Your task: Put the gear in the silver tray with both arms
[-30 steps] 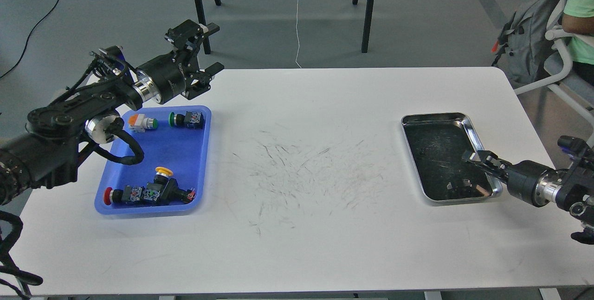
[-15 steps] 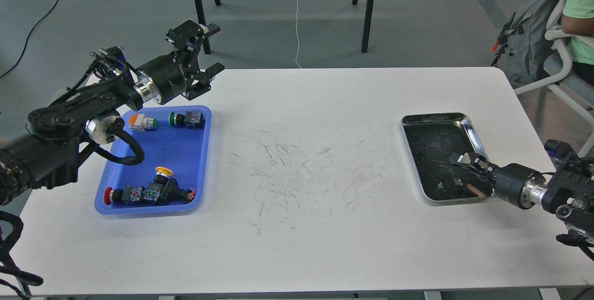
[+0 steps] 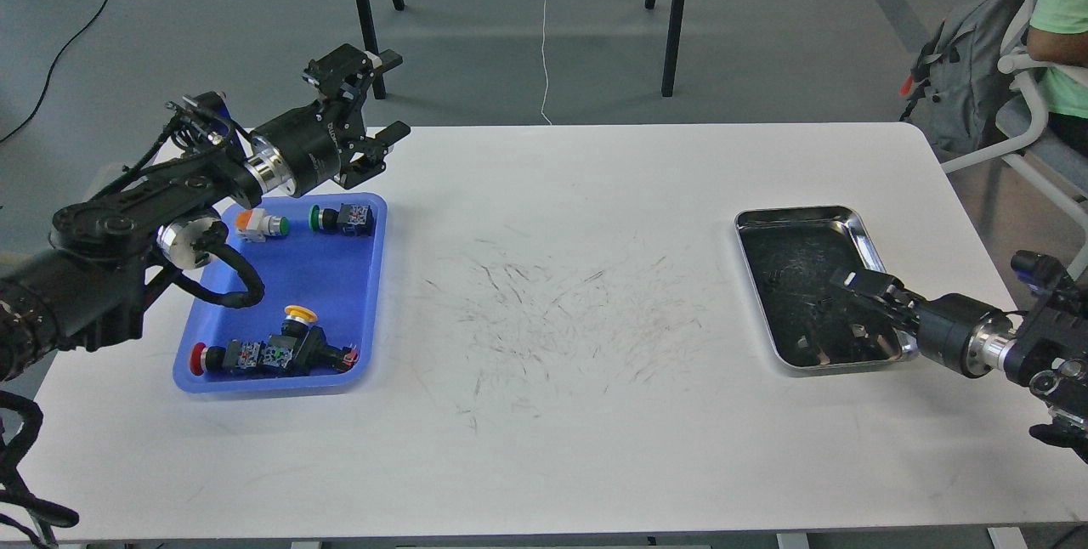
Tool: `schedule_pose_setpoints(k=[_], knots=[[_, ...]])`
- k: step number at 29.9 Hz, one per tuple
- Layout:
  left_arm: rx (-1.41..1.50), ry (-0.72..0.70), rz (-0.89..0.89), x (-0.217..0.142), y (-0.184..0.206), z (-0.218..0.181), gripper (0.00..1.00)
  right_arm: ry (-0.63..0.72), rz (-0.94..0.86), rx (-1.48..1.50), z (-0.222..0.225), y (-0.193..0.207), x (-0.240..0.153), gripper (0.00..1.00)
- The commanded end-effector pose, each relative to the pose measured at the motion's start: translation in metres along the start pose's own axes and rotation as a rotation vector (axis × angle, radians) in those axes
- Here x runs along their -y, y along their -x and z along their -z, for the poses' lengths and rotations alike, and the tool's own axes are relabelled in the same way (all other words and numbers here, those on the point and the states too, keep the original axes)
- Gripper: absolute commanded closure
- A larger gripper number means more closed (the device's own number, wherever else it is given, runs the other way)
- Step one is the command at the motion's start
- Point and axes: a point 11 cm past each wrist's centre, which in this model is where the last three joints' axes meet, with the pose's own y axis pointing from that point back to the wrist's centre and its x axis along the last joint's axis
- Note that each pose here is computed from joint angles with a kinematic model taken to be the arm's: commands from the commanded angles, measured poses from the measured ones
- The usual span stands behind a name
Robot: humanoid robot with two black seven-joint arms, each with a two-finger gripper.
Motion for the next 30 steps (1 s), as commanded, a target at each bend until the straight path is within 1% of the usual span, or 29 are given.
schedule_pose_setpoints(k=[1, 3, 6, 9, 13, 16, 21, 23, 26, 30], knots=[[0.0, 0.0, 0.0, 0.0, 0.0, 0.0, 0.0, -0.028, -0.053, 0.019, 0.009, -0.02, -0.004, 0.24], [-0.001, 0.0, 0.001, 0.0, 0.001, 0.0, 0.0, -0.047, -0.078, 0.028, 0.014, -0.029, -0.004, 0.21], [-0.002, 0.001, 0.005, 0.001, 0.002, 0.0, 0.0, -0.107, -0.18, 0.127, 0.028, -0.055, -0.008, 0.13], [-0.012, 0.002, 0.023, 0.005, 0.01, 0.002, 0.0, -0.145, -0.229, 0.24, 0.034, -0.067, -0.01, 0.11], [-0.009, 0.001, 0.033, 0.007, 0.013, 0.002, 0.0, -0.178, -0.27, 0.285, 0.041, -0.078, -0.011, 0.1], [-0.003, 0.001, 0.026, 0.007, 0.01, 0.002, 0.0, -0.222, -0.332, 0.323, 0.05, -0.096, -0.017, 0.1], [0.016, 0.028, 0.011, 0.013, 0.004, -0.015, 0.0, -0.321, -0.404, 0.398, 0.074, -0.114, -0.016, 0.1], [0.016, 0.044, -0.006, 0.017, 0.001, -0.02, 0.0, -0.354, -0.417, 0.425, 0.083, -0.117, -0.014, 0.1], [-0.004, 0.084, 0.012, 0.038, 0.016, -0.031, 0.0, -0.382, -0.426, 0.455, 0.091, -0.113, -0.005, 0.1], [-0.042, 0.124, -0.044, 0.041, 0.008, -0.035, 0.0, -0.407, -0.446, 0.473, 0.102, -0.108, 0.005, 0.1]])
